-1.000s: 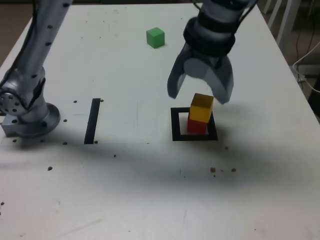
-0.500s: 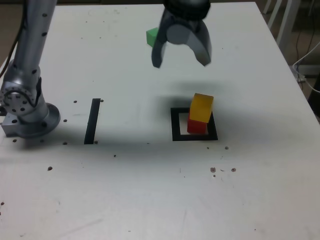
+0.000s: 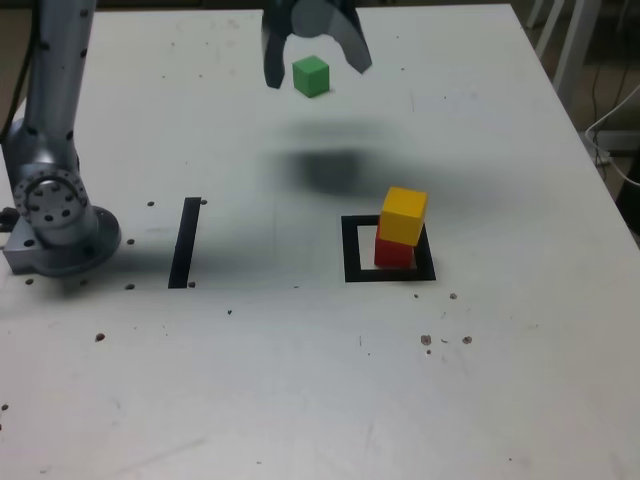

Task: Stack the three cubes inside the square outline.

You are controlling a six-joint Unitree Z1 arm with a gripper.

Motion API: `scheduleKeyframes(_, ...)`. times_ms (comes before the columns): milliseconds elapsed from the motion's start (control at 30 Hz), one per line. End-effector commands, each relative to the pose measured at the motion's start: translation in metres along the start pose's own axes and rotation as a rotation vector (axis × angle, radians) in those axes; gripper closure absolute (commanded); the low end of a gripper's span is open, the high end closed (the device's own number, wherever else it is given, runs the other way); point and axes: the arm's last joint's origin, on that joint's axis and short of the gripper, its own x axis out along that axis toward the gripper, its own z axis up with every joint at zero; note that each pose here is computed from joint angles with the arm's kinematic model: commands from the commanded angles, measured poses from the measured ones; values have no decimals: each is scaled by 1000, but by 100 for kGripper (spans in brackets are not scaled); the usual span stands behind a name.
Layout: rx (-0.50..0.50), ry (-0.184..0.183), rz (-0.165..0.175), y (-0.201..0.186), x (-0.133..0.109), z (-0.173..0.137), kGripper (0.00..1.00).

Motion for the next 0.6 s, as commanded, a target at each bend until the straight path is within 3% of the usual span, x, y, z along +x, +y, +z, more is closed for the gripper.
scheduleKeyframes(0, -36, 15, -14, 15, 2, -7, 1)
scheduleKeyframes(567, -193, 46, -62, 91, 34, -1, 1)
